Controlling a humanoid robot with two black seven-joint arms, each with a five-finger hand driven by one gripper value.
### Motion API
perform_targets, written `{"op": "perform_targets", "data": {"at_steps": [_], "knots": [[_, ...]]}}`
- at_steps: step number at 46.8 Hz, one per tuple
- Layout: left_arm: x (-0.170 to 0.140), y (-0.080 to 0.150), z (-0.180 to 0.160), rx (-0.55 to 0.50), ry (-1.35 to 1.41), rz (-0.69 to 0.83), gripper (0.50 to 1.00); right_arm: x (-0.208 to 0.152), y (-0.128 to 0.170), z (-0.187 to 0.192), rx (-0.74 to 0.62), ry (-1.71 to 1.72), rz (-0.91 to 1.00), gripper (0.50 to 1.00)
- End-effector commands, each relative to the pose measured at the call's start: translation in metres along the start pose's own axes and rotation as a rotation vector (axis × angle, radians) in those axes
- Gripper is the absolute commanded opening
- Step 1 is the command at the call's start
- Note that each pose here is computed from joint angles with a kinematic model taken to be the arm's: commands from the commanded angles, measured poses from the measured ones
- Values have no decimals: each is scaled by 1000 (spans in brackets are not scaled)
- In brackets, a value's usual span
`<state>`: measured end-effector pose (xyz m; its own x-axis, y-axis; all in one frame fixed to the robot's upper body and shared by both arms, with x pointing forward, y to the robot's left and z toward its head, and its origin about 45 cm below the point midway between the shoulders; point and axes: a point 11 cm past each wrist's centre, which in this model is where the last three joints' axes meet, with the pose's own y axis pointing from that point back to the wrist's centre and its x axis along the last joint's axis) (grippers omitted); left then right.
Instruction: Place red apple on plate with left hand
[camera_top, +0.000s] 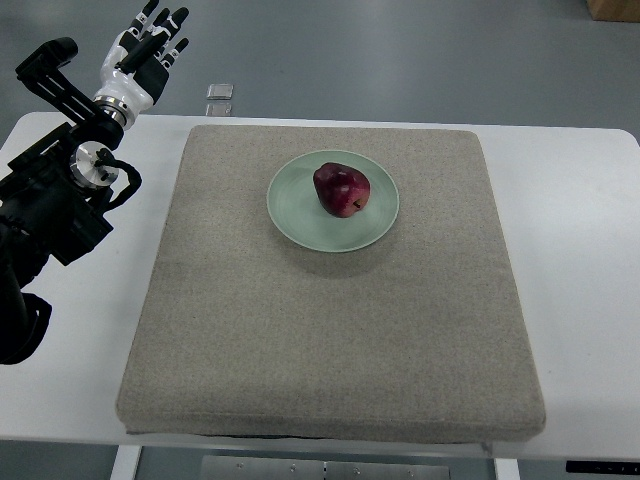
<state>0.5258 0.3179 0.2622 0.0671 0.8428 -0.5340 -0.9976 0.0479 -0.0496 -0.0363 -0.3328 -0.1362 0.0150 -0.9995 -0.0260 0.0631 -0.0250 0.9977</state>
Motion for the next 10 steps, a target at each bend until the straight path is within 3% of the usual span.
{"op": "perform_targets", "data": {"at_steps": [1,10], "knots": [[-1,0,-1,0,2,0,992,-3,0,0,-1,3,-14,930],[-1,-1,1,-4,2,-1,992,-6,-1,6,-9,10,-26,932]]}}
